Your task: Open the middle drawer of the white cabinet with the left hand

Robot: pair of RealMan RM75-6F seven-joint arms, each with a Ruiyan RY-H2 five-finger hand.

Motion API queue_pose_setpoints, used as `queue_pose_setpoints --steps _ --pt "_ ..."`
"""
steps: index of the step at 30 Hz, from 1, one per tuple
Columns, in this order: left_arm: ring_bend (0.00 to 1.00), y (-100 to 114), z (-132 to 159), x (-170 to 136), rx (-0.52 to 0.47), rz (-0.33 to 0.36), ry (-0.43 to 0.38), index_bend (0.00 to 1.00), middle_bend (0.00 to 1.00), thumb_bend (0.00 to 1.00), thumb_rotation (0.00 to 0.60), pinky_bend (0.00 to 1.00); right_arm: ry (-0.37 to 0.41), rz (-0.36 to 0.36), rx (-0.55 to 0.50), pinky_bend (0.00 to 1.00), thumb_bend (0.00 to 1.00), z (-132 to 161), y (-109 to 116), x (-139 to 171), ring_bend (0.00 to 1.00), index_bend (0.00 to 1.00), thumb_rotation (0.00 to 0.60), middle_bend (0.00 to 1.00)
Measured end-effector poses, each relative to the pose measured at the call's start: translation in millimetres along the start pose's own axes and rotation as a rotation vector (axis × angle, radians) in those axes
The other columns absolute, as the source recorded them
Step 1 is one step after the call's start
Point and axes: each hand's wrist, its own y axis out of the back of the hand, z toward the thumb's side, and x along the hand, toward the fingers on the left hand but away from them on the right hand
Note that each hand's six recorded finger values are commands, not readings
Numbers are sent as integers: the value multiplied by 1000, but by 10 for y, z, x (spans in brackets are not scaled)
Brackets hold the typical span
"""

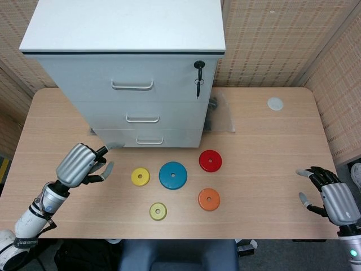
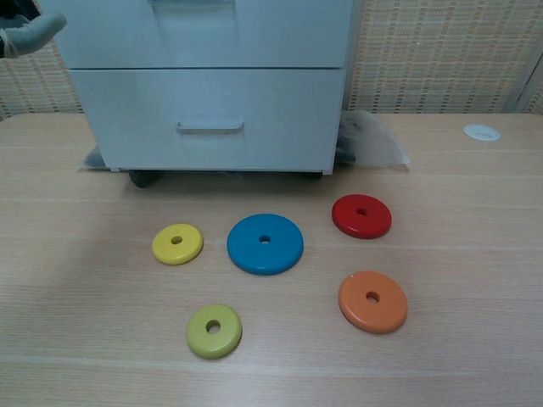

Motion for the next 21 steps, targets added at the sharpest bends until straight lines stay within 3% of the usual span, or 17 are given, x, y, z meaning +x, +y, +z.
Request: queue_pose_setpoints --steps 11,21 --pt "1000 -61 117 511 -17 -46 -1 145 1000 551 600 1000 -16 -1 -6 206 328 -75 6 36 181 249 600 294" --pt "1000 -133 65 785 -12 -90 45 143 1000 559 600 1000 -30 -8 -11 206 329 -136 20 65 181 249 600 294"
